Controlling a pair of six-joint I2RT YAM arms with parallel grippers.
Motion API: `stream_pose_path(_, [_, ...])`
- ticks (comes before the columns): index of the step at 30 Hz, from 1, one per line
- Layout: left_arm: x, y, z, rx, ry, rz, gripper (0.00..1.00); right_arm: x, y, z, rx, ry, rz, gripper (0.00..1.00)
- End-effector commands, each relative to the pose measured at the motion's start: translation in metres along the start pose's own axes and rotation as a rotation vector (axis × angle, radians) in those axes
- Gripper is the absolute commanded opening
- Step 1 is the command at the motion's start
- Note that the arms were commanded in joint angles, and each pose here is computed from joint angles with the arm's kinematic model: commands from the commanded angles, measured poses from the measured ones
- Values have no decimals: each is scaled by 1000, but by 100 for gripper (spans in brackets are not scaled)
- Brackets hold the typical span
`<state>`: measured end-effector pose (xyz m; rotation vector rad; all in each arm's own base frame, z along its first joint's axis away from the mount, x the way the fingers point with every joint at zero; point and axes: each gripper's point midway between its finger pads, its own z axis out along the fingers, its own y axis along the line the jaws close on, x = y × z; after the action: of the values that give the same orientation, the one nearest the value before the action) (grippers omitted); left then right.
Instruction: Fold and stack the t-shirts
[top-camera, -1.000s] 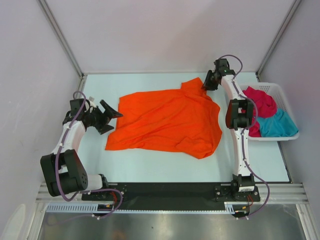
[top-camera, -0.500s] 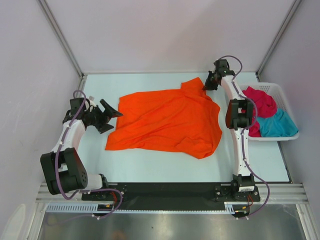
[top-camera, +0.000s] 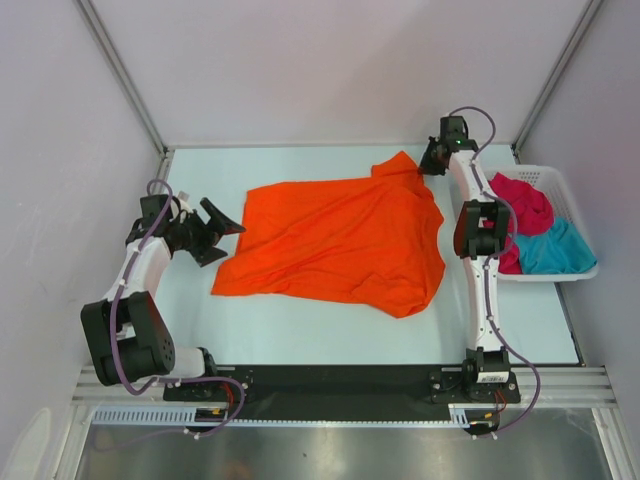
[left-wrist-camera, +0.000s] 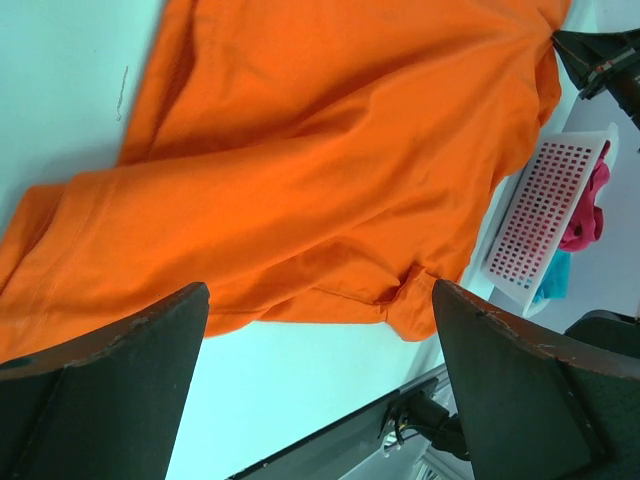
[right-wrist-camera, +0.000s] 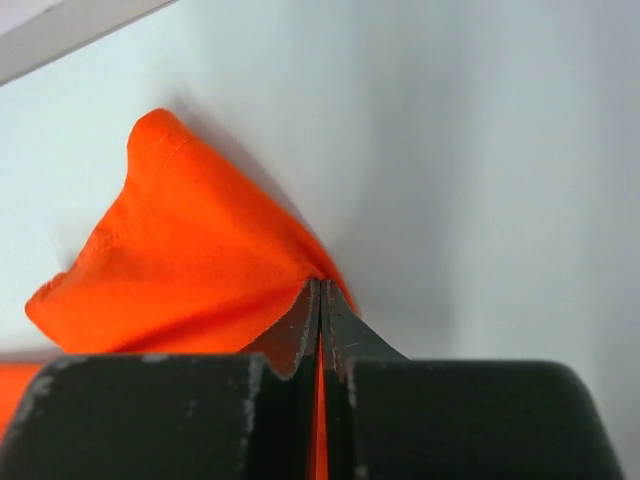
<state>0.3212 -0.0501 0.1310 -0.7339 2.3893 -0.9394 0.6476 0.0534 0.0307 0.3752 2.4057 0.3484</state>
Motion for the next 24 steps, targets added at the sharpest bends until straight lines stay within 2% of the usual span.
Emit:
stream_pose_path(1, [-11,-7,-1,3,-25,48,99,-49,-33,-18,68,-130,5,0])
stream_pose_path(8, [-14,-6,-4,-15,-47,51,99,-67,-26,-34,34,-170,-1,1])
stream_pose_path(10, [-13,-5,-5,-19,-52,53,99,-73,-15,-45,15,-183,-14,14])
stream_pose_path(14, [-11,-3,-6,-24,-52,56,99,-101,10,-93,46,-274,-104,18])
stream_pose_path(15, [-10,-3,-6,-23,-51,55,99,-119,18,-120,82,-336,-140,22])
stream_pose_path(16, [-8,-3,-7,-23,-51,51,100,-120,37,-131,80,-356,-176,30])
stream_pose_path(18, [-7,-4,-10,-19,-59,54,100,-136,50,-171,120,-425,-221,36])
stream_pose_path(22, [-5,-7,-14,-15,-67,58,100,-116,74,-213,125,-401,-248,48])
stream_pose_path(24, [-4,-8,-16,-14,-71,60,100,-87,85,-222,136,-339,-255,49])
